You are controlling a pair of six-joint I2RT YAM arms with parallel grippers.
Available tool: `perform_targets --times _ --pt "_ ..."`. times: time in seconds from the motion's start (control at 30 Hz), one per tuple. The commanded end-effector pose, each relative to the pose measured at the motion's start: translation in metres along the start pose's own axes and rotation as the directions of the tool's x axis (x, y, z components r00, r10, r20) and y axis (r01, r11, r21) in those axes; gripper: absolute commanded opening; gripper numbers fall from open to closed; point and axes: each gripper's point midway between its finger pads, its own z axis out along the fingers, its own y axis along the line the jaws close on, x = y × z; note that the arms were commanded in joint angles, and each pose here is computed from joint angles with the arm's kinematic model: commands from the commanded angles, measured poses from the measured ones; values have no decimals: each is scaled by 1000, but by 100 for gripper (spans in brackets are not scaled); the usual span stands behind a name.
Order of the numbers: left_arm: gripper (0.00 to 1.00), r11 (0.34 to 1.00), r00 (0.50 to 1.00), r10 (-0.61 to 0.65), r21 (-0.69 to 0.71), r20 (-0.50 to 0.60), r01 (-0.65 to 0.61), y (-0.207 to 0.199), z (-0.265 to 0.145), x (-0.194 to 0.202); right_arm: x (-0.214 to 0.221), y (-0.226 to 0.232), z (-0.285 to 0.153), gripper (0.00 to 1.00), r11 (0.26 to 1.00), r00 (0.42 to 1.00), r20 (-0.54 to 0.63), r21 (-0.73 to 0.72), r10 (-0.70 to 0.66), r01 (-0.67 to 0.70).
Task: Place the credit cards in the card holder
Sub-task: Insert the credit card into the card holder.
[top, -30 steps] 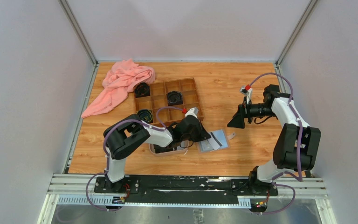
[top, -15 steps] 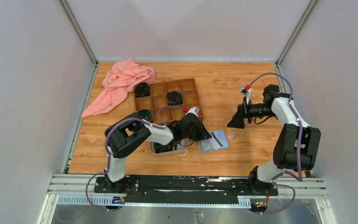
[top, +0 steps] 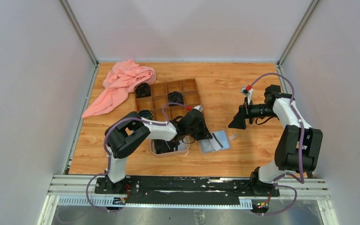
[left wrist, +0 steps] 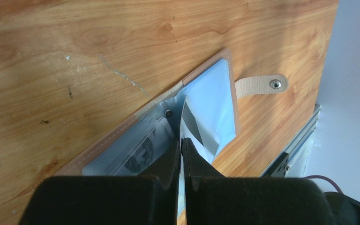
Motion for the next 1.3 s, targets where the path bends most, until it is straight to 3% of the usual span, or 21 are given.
perform_targets --times 0.0,0.3,0.83,1.2,1.27 --pt "0 959 983 38 -272 -180 -87 65 -12 37 -4 12 -1 100 999 999 7 -17 -35 36" --pt "0 961 974 35 -261 -224 -94 58 1 39 -6 14 -2 100 999 999 14 -14 -52 52" --pt "10 965 968 34 -245 -248 -96 48 15 37 -6 15 -2 100 998 998 15 -16 -55 56" --pt "53 942 970 145 -274 -195 -196 29 -4 6 -7 19 -4 100 996 996 18 -12 -83 83" --pt "54 934 967 168 -283 -192 -218 27 -7 1 -7 20 -4 100 996 996 19 -10 -90 90"
